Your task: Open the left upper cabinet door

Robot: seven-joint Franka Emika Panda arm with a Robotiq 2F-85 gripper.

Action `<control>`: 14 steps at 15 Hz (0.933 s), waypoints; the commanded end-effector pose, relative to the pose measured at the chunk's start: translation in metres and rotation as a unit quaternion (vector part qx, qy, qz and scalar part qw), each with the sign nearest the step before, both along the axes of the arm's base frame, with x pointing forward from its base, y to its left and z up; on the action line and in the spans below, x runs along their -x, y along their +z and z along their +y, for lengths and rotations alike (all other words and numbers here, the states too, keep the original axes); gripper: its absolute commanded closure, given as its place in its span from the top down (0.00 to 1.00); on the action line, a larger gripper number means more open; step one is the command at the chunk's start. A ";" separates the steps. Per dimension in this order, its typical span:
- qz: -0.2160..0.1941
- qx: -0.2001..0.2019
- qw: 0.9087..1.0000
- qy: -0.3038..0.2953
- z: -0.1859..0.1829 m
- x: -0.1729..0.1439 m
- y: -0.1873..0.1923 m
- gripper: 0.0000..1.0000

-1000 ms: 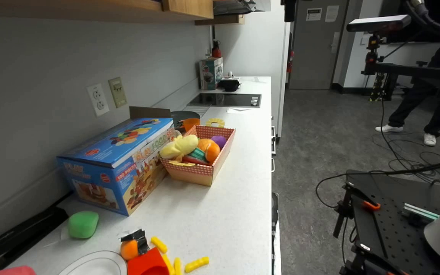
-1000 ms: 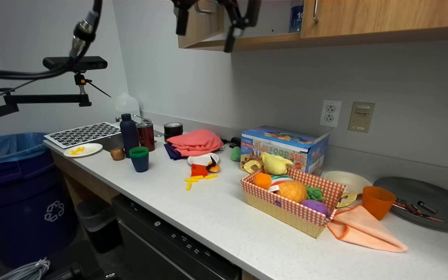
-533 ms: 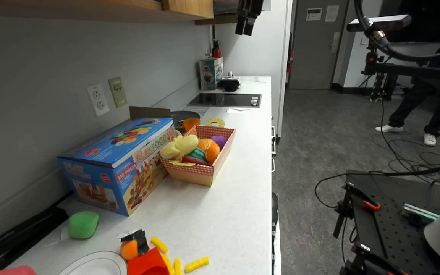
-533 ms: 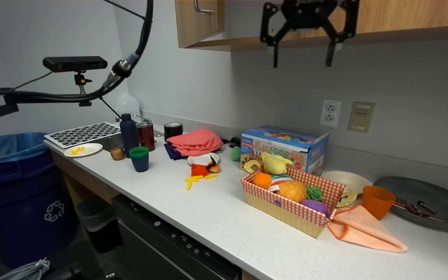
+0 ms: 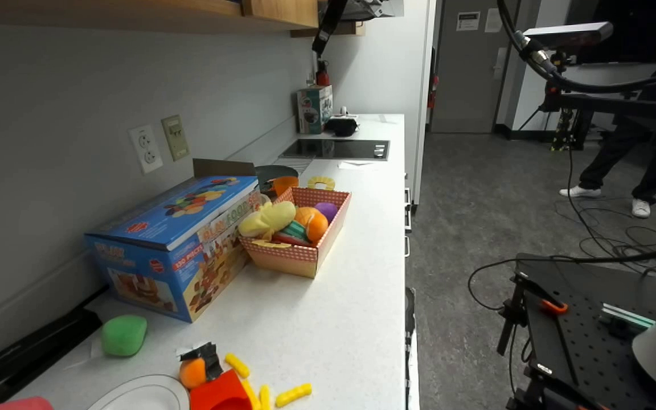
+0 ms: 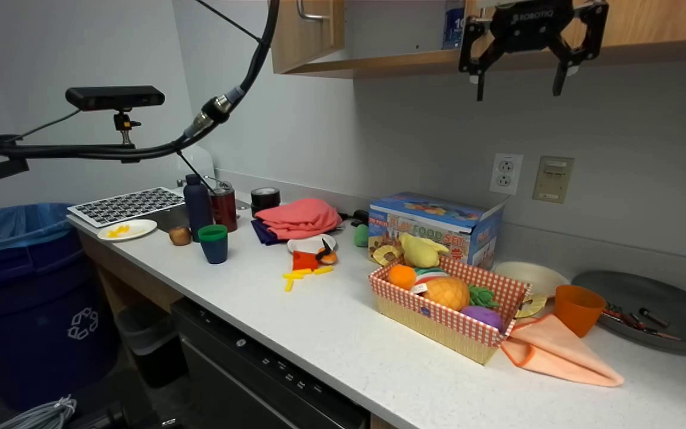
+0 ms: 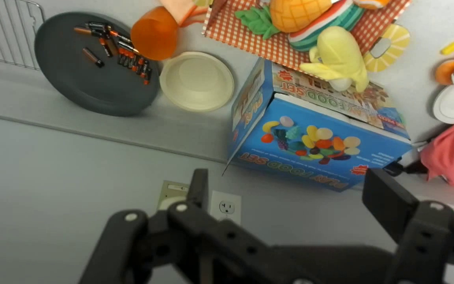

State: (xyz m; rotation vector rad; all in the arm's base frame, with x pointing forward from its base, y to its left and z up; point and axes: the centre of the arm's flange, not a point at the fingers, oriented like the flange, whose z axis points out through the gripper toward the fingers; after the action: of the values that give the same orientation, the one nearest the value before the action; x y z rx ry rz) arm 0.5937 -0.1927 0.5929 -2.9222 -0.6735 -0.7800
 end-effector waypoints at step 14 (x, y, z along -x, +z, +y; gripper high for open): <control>0.067 -0.091 0.992 0.063 0.005 0.006 0.001 1.00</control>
State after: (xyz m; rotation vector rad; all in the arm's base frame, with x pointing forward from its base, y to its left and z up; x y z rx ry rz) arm 0.5878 -0.1876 0.5939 -2.7080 -0.7235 -0.5933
